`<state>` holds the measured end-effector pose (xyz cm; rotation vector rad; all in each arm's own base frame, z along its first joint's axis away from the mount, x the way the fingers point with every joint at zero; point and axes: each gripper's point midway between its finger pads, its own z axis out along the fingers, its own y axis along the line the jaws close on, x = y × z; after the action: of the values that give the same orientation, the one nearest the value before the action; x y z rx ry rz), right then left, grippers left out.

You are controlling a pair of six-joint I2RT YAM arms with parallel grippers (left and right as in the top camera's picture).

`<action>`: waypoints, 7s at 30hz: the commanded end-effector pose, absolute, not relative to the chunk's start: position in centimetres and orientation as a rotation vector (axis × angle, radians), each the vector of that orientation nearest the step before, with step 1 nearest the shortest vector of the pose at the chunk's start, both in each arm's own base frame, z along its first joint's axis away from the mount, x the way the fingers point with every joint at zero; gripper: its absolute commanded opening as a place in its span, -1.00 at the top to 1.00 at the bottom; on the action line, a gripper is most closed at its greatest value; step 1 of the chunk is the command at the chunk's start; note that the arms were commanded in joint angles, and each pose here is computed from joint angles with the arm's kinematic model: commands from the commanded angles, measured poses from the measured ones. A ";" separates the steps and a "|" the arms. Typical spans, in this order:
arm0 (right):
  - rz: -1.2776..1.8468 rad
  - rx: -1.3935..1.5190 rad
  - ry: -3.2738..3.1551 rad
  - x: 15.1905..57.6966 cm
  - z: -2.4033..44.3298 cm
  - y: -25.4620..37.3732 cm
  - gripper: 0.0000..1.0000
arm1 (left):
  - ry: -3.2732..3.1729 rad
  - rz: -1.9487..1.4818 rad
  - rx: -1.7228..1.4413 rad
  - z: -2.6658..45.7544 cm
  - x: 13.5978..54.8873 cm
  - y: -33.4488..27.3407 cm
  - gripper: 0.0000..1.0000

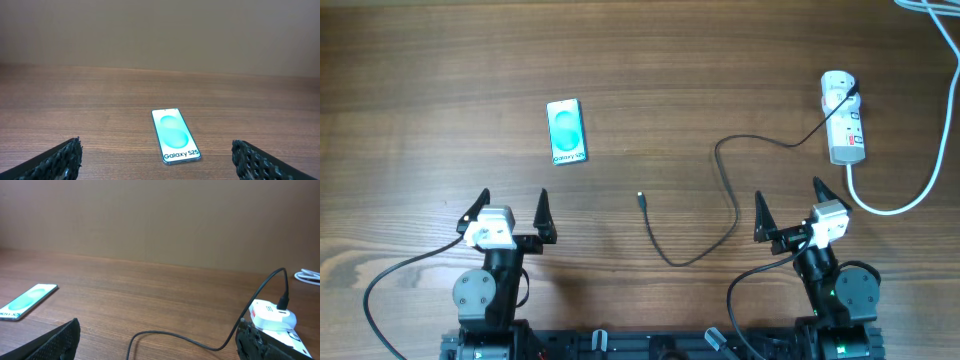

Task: Plug charger to phone and switch on socket

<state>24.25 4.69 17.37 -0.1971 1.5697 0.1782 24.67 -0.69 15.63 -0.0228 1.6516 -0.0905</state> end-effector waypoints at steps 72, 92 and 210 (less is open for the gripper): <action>0.174 -0.203 1.568 24.3 17.3 4.8 -0.99 | 1.581 -0.138 0.047 17.3 24.7 -2.0 -1.00; 0.174 -0.203 1.569 24.3 17.3 4.8 -0.99 | 1.770 -0.424 -0.146 30.3 22.5 -3.5 -1.00; 0.174 -0.203 1.569 24.3 17.3 4.7 -0.99 | 2.552 -0.127 -0.442 3.1 43.6 -5.0 -1.00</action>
<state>24.26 4.69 17.34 -0.1972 1.5713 0.1783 43.68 -4.46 3.68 -0.4597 2.5352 -0.1102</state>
